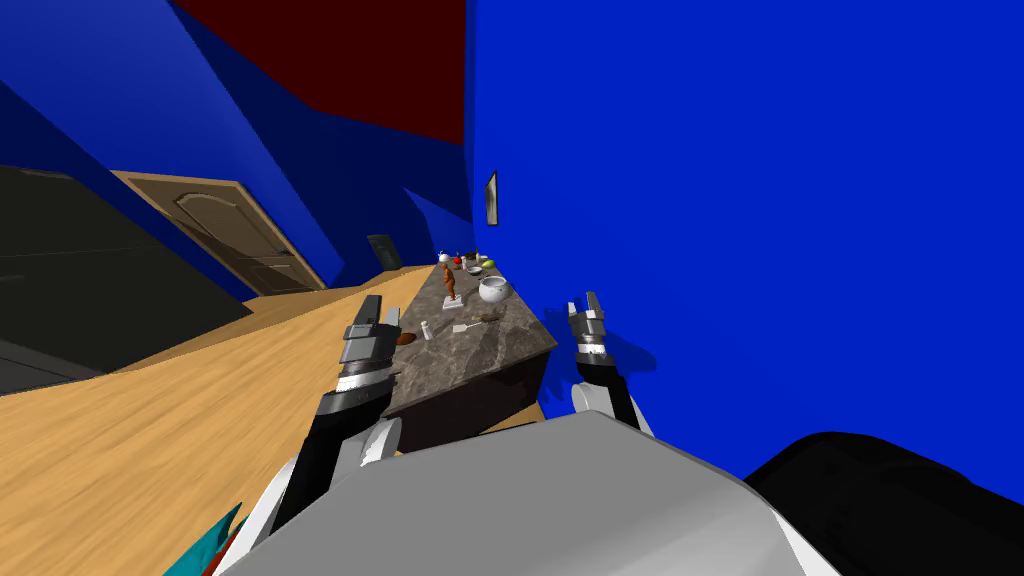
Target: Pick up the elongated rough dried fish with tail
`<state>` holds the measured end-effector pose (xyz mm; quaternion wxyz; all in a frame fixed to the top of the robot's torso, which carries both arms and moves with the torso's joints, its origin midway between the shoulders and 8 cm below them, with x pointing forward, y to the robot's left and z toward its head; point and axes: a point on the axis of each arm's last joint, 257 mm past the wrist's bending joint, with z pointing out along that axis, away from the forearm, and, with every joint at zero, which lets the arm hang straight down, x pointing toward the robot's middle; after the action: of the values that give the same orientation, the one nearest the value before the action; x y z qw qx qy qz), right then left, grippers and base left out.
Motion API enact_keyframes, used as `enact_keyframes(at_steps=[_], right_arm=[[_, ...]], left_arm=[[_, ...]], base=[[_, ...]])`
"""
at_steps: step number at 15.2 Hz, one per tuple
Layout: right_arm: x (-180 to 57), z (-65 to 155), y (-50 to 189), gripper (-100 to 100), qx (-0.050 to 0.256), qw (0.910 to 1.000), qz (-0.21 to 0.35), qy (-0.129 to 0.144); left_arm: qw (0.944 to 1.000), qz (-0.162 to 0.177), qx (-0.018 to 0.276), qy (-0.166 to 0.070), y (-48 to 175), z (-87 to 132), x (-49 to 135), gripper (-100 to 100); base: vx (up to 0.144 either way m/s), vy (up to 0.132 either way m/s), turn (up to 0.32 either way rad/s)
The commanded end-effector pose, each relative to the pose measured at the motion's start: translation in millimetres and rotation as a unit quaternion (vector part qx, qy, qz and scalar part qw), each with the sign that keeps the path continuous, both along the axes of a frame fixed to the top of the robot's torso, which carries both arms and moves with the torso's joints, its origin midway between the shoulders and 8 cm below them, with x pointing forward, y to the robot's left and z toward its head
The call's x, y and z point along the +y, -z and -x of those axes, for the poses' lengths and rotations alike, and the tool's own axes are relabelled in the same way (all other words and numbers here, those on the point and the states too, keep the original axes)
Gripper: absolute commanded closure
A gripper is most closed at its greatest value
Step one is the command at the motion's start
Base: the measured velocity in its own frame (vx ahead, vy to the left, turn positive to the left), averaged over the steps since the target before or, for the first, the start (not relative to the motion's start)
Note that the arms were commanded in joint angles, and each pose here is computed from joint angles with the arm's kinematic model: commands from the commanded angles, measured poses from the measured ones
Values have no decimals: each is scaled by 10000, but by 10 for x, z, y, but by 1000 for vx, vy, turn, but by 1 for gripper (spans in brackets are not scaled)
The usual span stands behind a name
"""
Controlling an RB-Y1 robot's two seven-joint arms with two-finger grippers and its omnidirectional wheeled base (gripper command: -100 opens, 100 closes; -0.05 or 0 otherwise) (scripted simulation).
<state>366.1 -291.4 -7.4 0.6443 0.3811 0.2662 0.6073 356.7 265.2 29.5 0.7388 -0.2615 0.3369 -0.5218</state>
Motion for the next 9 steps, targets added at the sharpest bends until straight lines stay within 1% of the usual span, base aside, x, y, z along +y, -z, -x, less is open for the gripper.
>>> enact_keyframes(at_steps=[1, 2, 4, 5, 6, 7, 8, 9], right_arm=[[0, 0, 0, 0, 0, 10000, 0, 0], [1, 0, -1, 0, -1, 10000, 0, -1], [1, -1, -1, 0, -2, 10000, -1, -1], [1, -1, -1, 0, -2, 10000, -1, -1], [2, -1, -1, 0, -2, 10000, -1, -2], [1, -1, -1, 0, -1, 10000, -1, -1], [1, -1, -1, 0, -1, 10000, 0, -1], [1, -1, -1, 0, -2, 10000, -1, -1]], left_arm=[[9996, -122, 190, 143, 117, -112, -34, -100], [9996, -122, 190, 143, 117, -112, -34, -100], [9984, -194, 452, 277, 288, -271, -44, -100], [9973, -220, 603, 343, 382, -365, -40, -100], [9973, -218, 618, 341, 396, -370, -37, -100], [9957, -234, 804, 398, 519, -481, -21, -100], [9942, -252, 941, 457, 589, -580, -8, -100], [9936, -243, 1008, 445, 654, -601, 7, -100]], base=[[-79, -5, -103], [-138, -16, -113], [-149, -23, -141], [-144, -18, -278], [-119, -8, -175], [-101, 3, -123], [-112, -4, -225], [-99, -1, -198]])
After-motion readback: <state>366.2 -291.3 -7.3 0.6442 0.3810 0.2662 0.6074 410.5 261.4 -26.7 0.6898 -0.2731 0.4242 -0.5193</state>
